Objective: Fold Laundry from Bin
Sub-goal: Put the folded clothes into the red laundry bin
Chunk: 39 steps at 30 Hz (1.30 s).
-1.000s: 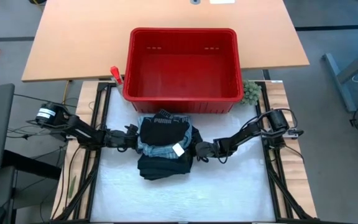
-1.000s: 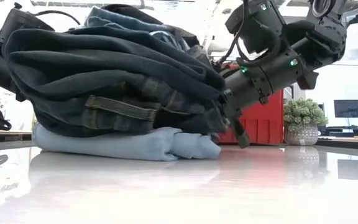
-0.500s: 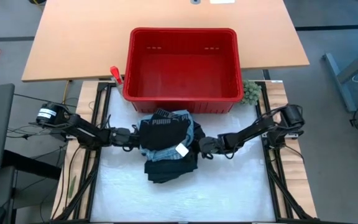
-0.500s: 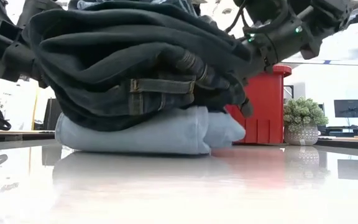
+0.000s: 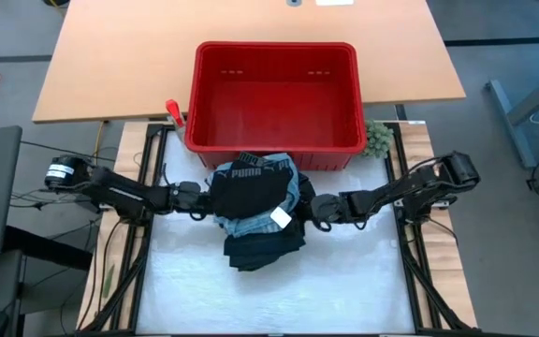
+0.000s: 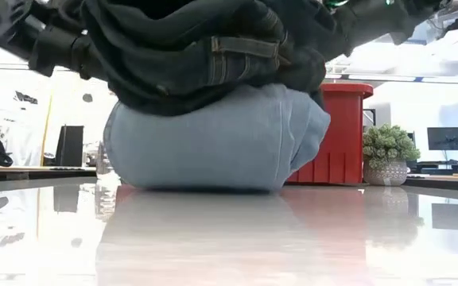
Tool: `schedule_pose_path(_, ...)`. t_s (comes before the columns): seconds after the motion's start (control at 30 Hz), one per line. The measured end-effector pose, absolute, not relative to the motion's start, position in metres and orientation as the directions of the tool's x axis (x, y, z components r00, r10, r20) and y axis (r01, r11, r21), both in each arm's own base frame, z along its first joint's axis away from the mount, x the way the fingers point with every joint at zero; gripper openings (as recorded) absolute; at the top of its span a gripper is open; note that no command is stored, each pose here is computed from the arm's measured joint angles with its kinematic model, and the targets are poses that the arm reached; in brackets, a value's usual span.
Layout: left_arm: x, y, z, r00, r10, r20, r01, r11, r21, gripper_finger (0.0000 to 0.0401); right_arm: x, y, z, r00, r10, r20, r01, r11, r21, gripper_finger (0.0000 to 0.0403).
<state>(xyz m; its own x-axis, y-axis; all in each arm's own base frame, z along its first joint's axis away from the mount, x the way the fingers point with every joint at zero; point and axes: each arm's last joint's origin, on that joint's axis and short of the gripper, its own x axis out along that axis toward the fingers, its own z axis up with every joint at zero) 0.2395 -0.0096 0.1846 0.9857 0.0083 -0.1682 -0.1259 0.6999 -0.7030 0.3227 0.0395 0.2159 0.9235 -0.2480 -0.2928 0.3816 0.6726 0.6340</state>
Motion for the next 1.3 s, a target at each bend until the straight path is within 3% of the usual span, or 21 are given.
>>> schedule_pose_path(0.5,0.246,0.008,0.332,0.969,0.094,-0.229,-0.198,0.850,-0.488,0.0087,0.306,0.016,0.313,0.962,-0.273,-0.026,0.220,0.714,0.665,0.0116)
schedule_pose_path(0.67,0.246,0.021,0.368,0.967,0.139,-0.215,-0.229,0.844,-0.484,0.0087,0.311,-0.002,0.362,0.951,-0.296,-0.088,0.278,0.698,0.660,0.0116)
schedule_pose_path(0.9,0.243,0.025,0.365,0.942,0.121,-0.313,-0.268,0.832,-0.485,0.0087,0.310,-0.004,0.362,0.937,-0.270,-0.221,0.348,0.682,0.644,0.0116)
schedule_pose_path(1.13,0.243,0.015,0.330,0.884,0.080,-0.460,-0.330,0.804,-0.495,0.0083,0.325,0.013,0.315,0.908,-0.231,-0.349,0.413,0.628,0.659,0.0116)
schedule_pose_path(1.3,0.236,-0.002,0.288,0.811,0.031,-0.584,-0.386,0.779,-0.494,0.0082,0.341,0.033,0.278,0.867,-0.187,-0.462,0.463,0.645,0.608,0.0116)
